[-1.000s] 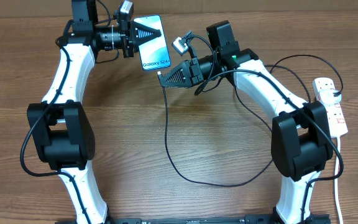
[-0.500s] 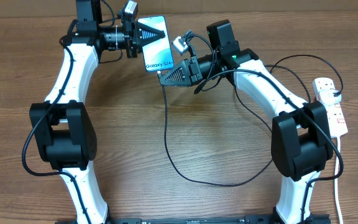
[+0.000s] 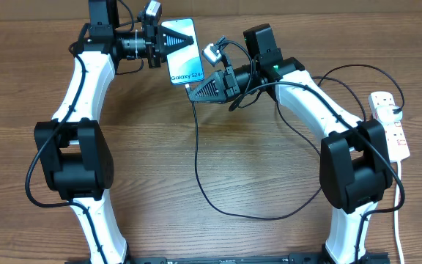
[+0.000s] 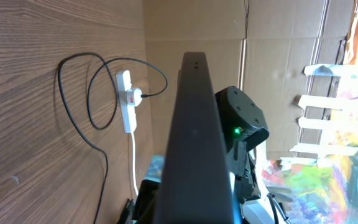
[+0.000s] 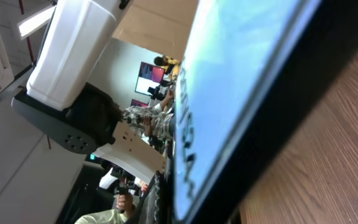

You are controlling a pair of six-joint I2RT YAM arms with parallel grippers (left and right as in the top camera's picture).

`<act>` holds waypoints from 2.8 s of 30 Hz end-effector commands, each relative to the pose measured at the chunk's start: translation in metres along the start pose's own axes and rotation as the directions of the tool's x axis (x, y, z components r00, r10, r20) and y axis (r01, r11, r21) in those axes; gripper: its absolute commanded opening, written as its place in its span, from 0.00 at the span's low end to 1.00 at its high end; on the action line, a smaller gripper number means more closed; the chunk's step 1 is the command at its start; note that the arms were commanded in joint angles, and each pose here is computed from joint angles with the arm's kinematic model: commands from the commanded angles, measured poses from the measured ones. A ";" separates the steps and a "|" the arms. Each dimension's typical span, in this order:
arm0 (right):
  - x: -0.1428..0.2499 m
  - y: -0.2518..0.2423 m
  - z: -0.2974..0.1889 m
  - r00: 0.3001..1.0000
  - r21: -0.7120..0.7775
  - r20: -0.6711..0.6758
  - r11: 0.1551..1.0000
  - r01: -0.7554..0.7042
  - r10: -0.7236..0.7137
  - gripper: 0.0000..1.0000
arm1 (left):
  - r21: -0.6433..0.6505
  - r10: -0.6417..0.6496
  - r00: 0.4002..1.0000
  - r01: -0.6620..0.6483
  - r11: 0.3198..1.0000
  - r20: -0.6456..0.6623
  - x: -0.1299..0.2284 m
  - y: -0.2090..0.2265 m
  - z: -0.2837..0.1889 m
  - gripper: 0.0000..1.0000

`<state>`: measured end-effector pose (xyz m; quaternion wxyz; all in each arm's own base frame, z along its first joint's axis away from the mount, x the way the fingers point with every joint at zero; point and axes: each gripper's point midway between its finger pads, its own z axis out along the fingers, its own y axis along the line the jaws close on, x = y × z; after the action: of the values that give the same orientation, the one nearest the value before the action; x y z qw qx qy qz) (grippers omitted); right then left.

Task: Plug charger to phone and switch on socket

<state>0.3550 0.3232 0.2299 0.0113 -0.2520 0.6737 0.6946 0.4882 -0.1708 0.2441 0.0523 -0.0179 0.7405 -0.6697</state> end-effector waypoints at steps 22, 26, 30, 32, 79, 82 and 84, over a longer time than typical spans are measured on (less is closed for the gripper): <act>-0.007 0.008 -0.002 0.999 0.040 0.019 0.999 0.037 -0.038 0.04 | 0.044 0.062 0.998 -0.061 0.997 -0.025 0.008 -0.023 -0.006 0.04; -0.005 0.014 -0.002 0.999 0.009 0.008 0.999 0.038 -0.038 0.04 | 0.044 0.062 0.998 -0.061 0.997 -0.024 0.008 -0.023 -0.007 0.04; -0.005 0.013 -0.002 0.999 0.010 0.008 0.999 0.038 -0.038 0.04 | 0.043 0.062 0.998 -0.061 0.997 -0.019 0.007 -0.023 -0.009 0.04; -0.005 0.013 -0.002 0.999 0.010 0.008 0.999 0.039 -0.039 0.04 | 0.042 0.063 0.998 -0.062 0.997 -0.018 0.006 -0.023 -0.009 0.04; -0.016 0.005 -0.013 0.998 0.065 0.055 0.998 0.003 -0.006 0.04 | -0.007 -0.043 0.999 0.043 0.999 0.027 -0.001 -0.014 -0.008 0.04; -0.017 0.005 -0.013 0.998 0.065 0.055 0.998 0.008 -0.012 0.04 | -0.011 -0.053 0.998 0.053 0.999 0.031 -0.001 -0.013 -0.008 0.04; -0.017 0.005 -0.013 0.998 0.064 0.055 0.998 0.010 -0.013 0.04 | -0.011 -0.052 0.998 0.052 0.999 0.030 -0.001 -0.013 -0.008 0.04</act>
<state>0.3713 0.3166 0.2271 0.0252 -0.2288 0.6934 0.6828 0.4960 -0.1612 0.2377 0.0483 -0.0593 0.7498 -0.6572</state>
